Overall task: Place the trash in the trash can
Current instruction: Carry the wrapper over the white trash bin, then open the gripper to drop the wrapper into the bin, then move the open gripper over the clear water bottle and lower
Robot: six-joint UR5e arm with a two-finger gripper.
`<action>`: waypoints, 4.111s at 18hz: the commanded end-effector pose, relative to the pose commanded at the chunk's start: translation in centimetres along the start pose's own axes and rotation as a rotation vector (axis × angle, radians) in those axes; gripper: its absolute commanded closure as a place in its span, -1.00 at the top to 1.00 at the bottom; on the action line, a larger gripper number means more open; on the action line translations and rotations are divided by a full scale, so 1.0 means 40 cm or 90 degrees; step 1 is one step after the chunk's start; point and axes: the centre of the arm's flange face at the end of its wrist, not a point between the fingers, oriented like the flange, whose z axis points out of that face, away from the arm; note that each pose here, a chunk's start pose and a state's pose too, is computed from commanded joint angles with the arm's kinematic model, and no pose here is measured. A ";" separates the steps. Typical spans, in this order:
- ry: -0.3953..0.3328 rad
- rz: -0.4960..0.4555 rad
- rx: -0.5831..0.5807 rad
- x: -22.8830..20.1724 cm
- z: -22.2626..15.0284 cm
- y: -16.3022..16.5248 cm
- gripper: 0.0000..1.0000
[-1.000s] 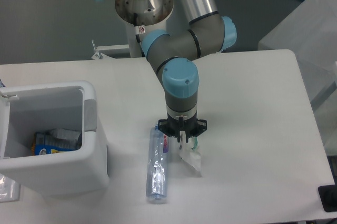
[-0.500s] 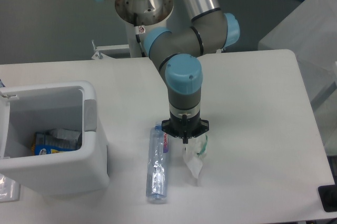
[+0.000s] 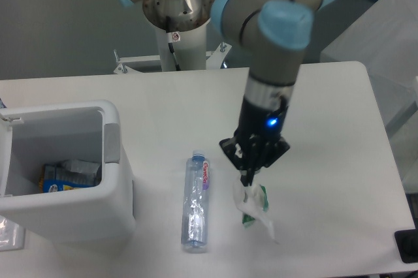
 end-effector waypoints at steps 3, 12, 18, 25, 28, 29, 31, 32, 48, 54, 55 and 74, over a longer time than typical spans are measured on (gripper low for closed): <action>0.046 -0.023 0.003 0.040 -0.001 -0.003 -1.00; 0.100 0.040 0.011 0.334 -0.098 0.074 -1.00; 0.137 0.085 -0.021 0.496 -0.125 0.214 -1.00; 0.176 0.123 -0.074 0.623 -0.085 0.341 -1.00; 0.176 0.118 -0.094 0.611 -0.049 0.364 -1.00; 0.177 0.119 -0.098 0.613 -0.041 0.370 -1.00; 0.177 0.115 -0.107 0.605 -0.021 0.380 -0.92; 0.176 0.112 -0.112 0.601 -0.014 0.386 -0.90; 0.085 0.113 -0.066 0.517 0.012 0.300 1.00; 0.031 0.051 -0.085 0.319 0.131 0.227 1.00; 0.012 0.044 -0.088 0.289 0.147 0.218 1.00; -0.109 -0.025 -0.244 -0.088 0.578 0.308 1.00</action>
